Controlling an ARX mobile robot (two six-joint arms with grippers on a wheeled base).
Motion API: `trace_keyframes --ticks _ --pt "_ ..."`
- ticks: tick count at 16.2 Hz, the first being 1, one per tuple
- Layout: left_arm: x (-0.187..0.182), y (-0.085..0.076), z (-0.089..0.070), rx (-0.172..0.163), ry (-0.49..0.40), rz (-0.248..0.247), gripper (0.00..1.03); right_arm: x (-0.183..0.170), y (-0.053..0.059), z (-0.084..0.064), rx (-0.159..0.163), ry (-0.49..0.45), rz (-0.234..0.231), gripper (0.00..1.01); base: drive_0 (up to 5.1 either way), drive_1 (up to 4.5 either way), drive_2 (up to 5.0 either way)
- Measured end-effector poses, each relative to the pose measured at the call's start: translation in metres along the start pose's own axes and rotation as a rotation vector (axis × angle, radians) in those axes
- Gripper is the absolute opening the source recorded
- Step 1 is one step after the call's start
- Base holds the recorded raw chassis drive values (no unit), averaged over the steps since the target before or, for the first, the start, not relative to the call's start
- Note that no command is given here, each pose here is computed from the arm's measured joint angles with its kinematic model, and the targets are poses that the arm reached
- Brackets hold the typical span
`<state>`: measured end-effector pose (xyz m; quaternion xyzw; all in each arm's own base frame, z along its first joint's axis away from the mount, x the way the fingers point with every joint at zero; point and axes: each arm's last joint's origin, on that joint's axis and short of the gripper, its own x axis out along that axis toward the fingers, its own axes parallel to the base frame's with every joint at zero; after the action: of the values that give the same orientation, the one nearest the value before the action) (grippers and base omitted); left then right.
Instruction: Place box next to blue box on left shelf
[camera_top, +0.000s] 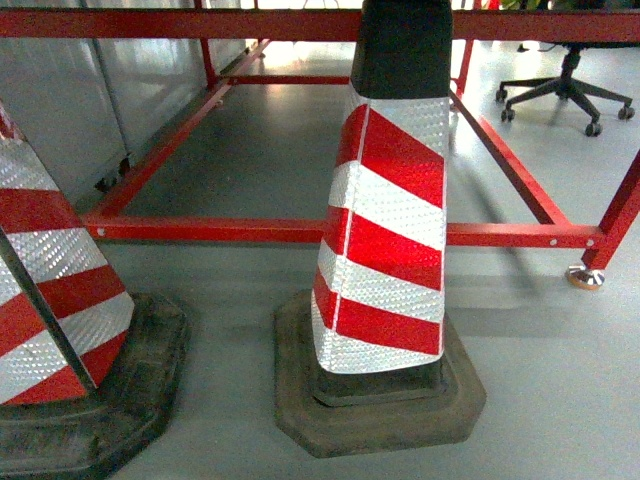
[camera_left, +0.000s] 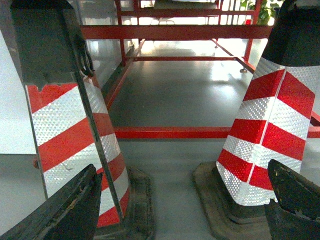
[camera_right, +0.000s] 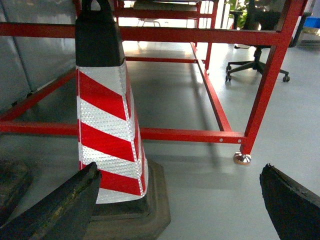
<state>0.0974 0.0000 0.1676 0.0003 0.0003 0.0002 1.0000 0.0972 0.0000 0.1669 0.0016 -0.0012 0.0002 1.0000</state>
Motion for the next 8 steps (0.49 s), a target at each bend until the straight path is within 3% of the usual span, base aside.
trace_keyframes --ticks 8 --pt "0.0 0.0 0.0 0.0 0.0 0.0 0.98 0.0 0.0 0.0 0.0 0.0 0.0 0.98 0.0 0.0 0.0"
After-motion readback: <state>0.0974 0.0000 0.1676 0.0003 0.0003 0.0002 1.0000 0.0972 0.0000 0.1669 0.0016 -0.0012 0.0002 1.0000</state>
